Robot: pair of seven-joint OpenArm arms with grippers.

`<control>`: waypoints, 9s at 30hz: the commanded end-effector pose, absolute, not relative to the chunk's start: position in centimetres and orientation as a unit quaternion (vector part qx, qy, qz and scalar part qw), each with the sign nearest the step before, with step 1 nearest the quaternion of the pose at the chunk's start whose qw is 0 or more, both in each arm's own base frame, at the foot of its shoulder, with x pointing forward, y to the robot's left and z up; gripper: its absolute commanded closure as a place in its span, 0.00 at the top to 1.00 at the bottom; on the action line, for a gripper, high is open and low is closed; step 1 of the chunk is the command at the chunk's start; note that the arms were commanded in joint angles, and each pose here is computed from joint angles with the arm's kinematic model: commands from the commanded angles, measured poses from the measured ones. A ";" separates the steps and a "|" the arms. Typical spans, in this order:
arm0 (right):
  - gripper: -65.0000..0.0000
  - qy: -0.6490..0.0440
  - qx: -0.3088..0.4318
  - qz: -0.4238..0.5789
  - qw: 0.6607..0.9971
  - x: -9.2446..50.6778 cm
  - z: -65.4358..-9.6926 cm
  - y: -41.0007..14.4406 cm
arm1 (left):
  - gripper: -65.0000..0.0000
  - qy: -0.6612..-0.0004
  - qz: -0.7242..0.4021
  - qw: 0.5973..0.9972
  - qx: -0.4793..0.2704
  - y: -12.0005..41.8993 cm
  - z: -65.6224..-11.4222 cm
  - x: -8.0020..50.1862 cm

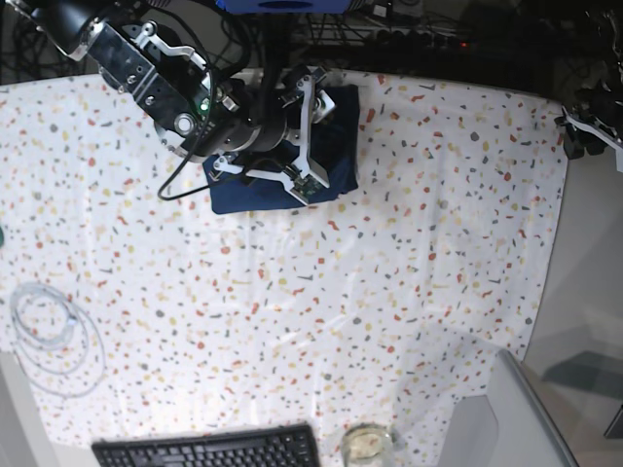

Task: Layout the t-shirt on the table in an organized manner, then fold the t-shirt properly
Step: 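Lift the strip end with the right gripper and fold it toward the left gripper, then press and smooth the folded bundle with the right gripper, then withdraw the right gripper and grasp the bundle's side with the left gripper, then fold the bundle's side with the left gripper over toward the right gripper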

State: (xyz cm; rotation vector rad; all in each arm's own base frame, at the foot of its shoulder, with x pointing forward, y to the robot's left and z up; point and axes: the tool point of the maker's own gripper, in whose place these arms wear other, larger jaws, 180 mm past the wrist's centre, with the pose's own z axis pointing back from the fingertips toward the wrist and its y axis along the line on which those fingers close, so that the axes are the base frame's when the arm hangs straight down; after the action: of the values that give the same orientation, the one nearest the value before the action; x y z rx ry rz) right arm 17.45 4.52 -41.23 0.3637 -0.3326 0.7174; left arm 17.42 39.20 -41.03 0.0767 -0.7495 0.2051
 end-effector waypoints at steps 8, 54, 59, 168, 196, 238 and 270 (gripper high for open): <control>0.27 -0.165 0.185 0.348 0.904 18.1 -41.3 5.4 | 0.40 -0.386 0.067 0.920 0.024 38.8 -39.8 18.4; 0.48 -0.163 0.243 0.412 0.863 17.5 -39.7 16.5 | 0.40 -0.378 0.020 0.925 -0.027 34.3 -41.5 21.2; 0.43 -0.236 0.236 0.369 0.867 21.6 -33.5 12.2 | 0.40 -0.372 0.031 0.928 -0.022 35.3 -41.9 20.9; 0.01 -0.153 0.237 0.429 0.858 15.4 -43.0 15.5 | 0.40 -0.372 0.112 0.921 0.017 40.8 -41.7 18.5; 0.52 -0.345 0.156 0.164 0.911 29.1 -37.2 -3.0 | 0.41 -0.360 -0.083 0.921 -0.126 23.0 -41.4 20.2; 0.52 -0.323 0.078 0.040 0.942 27.1 -41.6 -13.9 | 0.37 -0.257 -0.010 0.872 -0.417 5.9 -48.7 21.9; 0.52 -0.277 0.023 -0.129 0.952 21.4 -44.8 -22.5 | 0.00 -0.161 -0.764 0.624 -0.035 -7.3 -45.1 30.8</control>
State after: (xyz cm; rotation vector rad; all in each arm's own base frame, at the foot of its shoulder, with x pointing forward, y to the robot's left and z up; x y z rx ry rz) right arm 20.33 -21.83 -45.92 0.0608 -0.5173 -0.2730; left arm 29.53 -6.65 -46.41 -0.0906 -0.3311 -1.7459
